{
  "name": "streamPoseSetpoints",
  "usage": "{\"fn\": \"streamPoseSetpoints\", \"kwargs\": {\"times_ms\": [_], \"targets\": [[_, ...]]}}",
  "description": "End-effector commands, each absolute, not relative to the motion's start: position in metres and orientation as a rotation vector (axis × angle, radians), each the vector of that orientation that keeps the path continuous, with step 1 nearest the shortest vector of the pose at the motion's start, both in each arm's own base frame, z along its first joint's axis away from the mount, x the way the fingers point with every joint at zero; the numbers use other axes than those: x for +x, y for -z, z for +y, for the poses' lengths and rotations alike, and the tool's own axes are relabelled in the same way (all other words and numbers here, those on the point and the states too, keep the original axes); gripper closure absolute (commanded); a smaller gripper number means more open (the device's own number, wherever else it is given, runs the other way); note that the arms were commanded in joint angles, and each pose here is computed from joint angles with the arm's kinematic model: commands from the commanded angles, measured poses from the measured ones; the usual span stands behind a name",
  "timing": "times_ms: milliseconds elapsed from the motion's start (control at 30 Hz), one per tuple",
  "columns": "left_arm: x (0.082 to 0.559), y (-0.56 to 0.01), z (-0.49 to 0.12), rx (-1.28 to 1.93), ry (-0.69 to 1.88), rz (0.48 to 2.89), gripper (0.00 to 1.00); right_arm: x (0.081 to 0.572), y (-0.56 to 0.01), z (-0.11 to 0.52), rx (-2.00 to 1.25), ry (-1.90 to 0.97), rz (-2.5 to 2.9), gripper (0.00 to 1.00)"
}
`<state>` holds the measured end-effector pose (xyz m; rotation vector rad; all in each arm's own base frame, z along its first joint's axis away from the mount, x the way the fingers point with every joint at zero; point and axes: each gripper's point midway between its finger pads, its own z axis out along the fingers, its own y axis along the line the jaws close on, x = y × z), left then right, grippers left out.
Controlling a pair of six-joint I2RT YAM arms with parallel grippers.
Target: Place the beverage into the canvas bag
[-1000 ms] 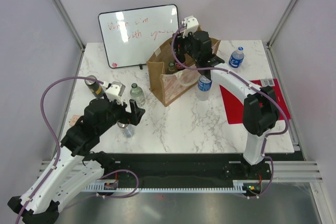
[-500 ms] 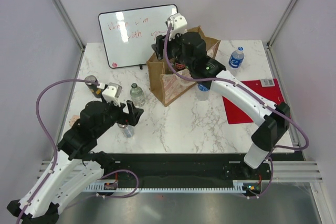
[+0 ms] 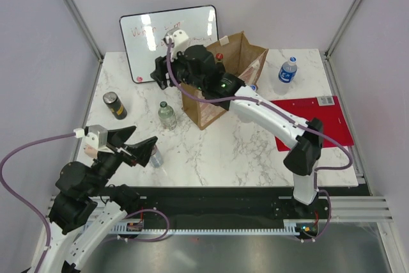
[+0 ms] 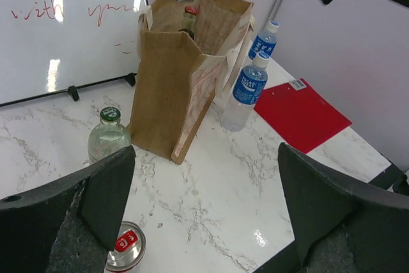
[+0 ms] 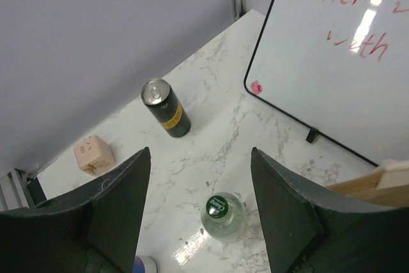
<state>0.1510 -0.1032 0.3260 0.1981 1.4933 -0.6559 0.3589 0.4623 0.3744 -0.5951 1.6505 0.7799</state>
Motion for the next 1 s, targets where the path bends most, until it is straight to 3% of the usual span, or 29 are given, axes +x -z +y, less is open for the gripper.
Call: {"fn": "streamPoseSetpoints", "kwargs": {"times_ms": [0, 433, 967], "targets": [[0.154, -0.336, -0.099, 0.194, 0.626, 1.436, 0.01, 0.351, -0.332, 0.492, -0.670, -0.789, 1.749, 0.29], [0.153, -0.337, -0.094, 0.175, 0.613, 1.425, 0.01, 0.363, -0.200, 0.521, -0.820, -0.568, 1.907, 0.25], [0.156, -0.334, -0.095, 0.177, 0.605, 1.438, 0.01, 0.354, -0.118, 0.513, -0.912, -0.503, 2.028, 0.23]]}}
